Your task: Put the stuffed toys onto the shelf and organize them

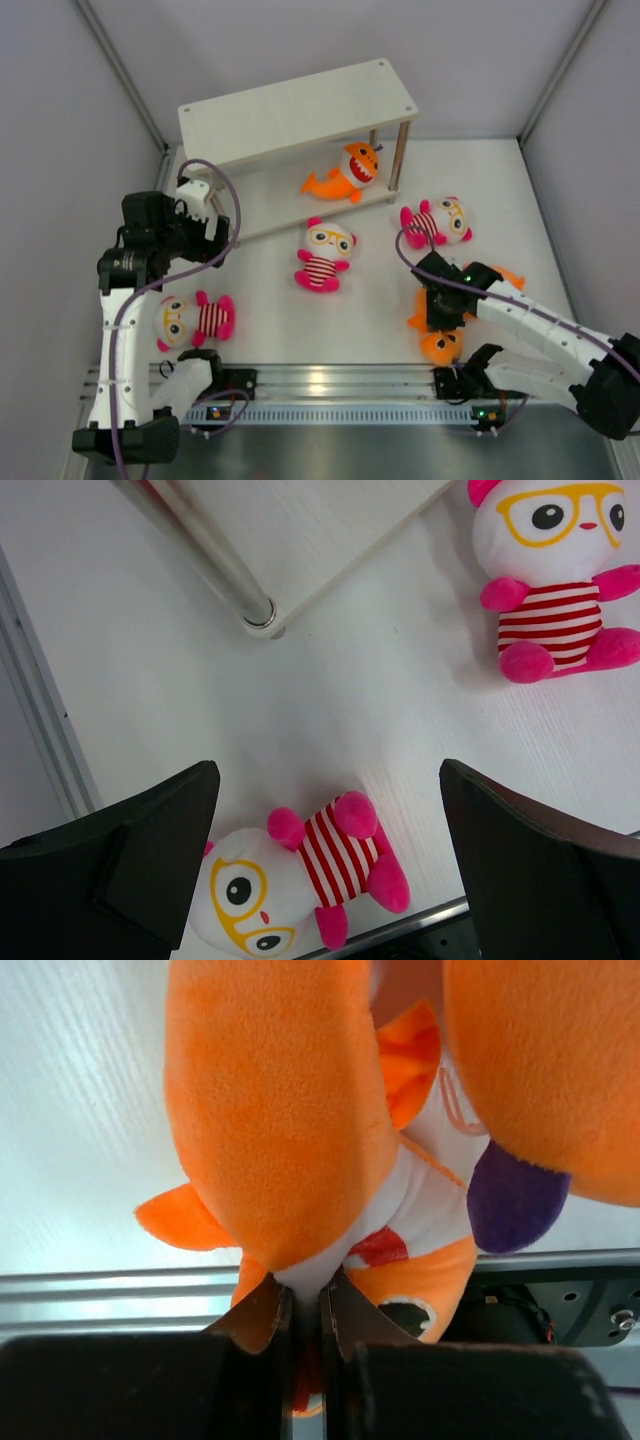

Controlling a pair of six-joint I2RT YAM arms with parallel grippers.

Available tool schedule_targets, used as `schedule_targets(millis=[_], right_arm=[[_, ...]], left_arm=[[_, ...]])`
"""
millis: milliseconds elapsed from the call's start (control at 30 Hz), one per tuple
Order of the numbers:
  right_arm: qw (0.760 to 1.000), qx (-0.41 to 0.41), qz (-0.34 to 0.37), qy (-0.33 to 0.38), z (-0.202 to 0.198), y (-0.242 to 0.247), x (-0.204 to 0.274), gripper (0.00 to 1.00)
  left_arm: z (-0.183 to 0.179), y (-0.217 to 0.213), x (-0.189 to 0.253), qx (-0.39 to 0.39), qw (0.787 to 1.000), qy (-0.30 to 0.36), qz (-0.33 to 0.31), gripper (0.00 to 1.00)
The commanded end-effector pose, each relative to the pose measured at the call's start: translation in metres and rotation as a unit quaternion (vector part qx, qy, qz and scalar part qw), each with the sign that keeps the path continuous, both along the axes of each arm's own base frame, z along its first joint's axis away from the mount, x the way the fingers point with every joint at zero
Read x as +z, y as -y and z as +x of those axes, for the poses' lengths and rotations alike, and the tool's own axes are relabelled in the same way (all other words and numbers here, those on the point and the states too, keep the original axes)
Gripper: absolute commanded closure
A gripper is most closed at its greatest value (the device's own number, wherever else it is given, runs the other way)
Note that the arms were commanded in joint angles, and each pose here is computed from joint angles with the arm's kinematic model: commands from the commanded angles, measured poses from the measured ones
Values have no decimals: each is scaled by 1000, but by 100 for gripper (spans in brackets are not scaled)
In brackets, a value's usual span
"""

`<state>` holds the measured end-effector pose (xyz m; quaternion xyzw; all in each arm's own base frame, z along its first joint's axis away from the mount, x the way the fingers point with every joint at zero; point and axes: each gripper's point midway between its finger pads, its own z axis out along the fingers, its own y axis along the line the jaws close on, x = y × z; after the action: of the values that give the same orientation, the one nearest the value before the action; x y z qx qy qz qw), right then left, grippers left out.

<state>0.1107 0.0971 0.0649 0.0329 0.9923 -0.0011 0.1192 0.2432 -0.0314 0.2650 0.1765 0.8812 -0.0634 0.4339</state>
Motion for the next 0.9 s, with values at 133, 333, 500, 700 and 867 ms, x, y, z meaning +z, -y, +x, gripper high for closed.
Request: schedule_targets(millis=[133, 333, 500, 700, 867], right_arm=[[969, 106, 180, 130, 36, -77, 100, 100], [920, 214, 162, 287, 63, -100, 186, 100], [850, 300, 56, 430, 109, -122, 228, 100], [684, 338, -97, 640, 145, -169, 296, 100], [504, 376, -179, 757, 145, -204, 336, 100]], left_arm=[[-6, 3, 15, -8, 1000, 19, 0, 2], [-7, 8, 22, -20, 999, 25, -9, 2], [-5, 12, 35, -26, 999, 38, -19, 2], [-3, 16, 52, -28, 998, 53, -33, 2], [-6, 36, 69, -65, 993, 61, -77, 2]])
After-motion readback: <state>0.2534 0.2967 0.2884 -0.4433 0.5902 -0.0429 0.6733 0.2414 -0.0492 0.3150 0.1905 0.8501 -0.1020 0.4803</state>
